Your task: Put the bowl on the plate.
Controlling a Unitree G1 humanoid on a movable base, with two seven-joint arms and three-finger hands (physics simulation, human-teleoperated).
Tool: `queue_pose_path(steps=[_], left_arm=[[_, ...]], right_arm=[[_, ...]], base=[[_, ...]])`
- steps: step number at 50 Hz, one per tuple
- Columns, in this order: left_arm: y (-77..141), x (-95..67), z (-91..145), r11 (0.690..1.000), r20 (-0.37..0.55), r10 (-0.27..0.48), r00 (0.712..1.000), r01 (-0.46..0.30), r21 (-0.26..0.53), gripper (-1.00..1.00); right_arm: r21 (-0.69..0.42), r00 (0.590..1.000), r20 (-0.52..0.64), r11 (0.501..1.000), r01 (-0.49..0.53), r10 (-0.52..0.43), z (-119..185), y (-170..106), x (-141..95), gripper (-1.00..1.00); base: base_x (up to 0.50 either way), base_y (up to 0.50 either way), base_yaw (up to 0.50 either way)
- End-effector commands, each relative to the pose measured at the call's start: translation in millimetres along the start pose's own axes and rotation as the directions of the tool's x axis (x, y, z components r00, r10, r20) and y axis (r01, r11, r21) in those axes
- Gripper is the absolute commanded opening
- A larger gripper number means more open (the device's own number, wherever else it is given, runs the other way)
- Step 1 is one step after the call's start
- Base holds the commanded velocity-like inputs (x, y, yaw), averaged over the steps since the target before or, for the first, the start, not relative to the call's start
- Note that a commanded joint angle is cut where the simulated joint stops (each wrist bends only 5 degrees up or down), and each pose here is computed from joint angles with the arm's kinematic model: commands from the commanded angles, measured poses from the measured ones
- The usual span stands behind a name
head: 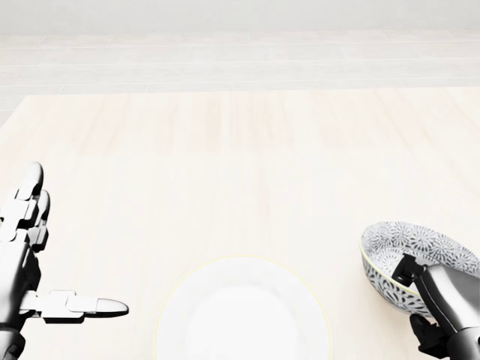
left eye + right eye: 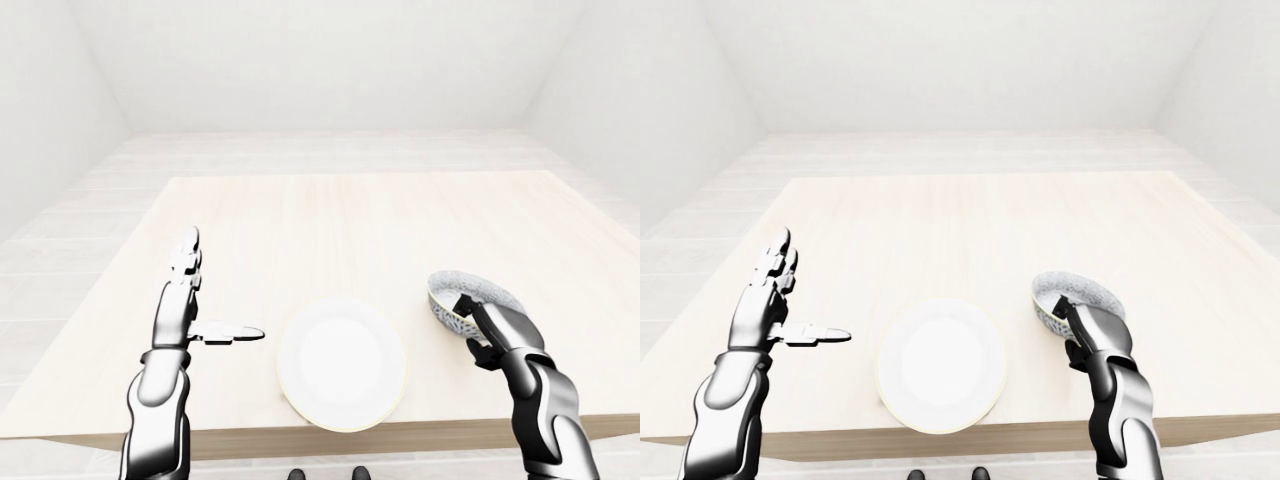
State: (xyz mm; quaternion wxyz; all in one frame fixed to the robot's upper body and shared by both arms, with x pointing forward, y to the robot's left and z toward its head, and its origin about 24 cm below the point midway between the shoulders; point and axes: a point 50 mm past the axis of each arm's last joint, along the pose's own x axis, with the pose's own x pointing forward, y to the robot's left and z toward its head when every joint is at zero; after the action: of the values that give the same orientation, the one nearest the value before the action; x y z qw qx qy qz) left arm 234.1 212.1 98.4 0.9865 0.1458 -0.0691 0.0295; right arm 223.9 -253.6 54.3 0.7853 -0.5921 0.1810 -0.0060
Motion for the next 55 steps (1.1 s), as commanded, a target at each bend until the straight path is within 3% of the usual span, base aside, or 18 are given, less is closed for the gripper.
queue_pose_path(steps=[1, 41, 55], left_arm=[[-1.9, 1.4, -1.8, 1.000, -0.007, -0.005, 1.000, 0.005, -0.001, 1.00], [-5.9, 11.3, 5.4, 1.000, 0.026, -0.022, 0.999, 0.022, 0.016, 1.00], [-5.3, 15.9, 8.9, 0.999, 0.040, -0.026, 0.999, 0.025, 0.028, 1.00]], right_arm=[[-0.007, 0.997, 0.008, 0.997, 0.075, -0.075, 2.5, -11.0, -5.9, -0.63], [-0.142, 0.976, 0.187, 0.980, 0.137, -0.110, 43.0, -17.8, -59.0, -0.62], [-0.170, 0.936, 0.287, 0.951, 0.260, -0.204, 68.8, -37.6, -73.2, -0.60]], base=[[0.00, 0.00, 0.00], [0.00, 0.00, 0.00], [0.00, 0.00, 0.00]])
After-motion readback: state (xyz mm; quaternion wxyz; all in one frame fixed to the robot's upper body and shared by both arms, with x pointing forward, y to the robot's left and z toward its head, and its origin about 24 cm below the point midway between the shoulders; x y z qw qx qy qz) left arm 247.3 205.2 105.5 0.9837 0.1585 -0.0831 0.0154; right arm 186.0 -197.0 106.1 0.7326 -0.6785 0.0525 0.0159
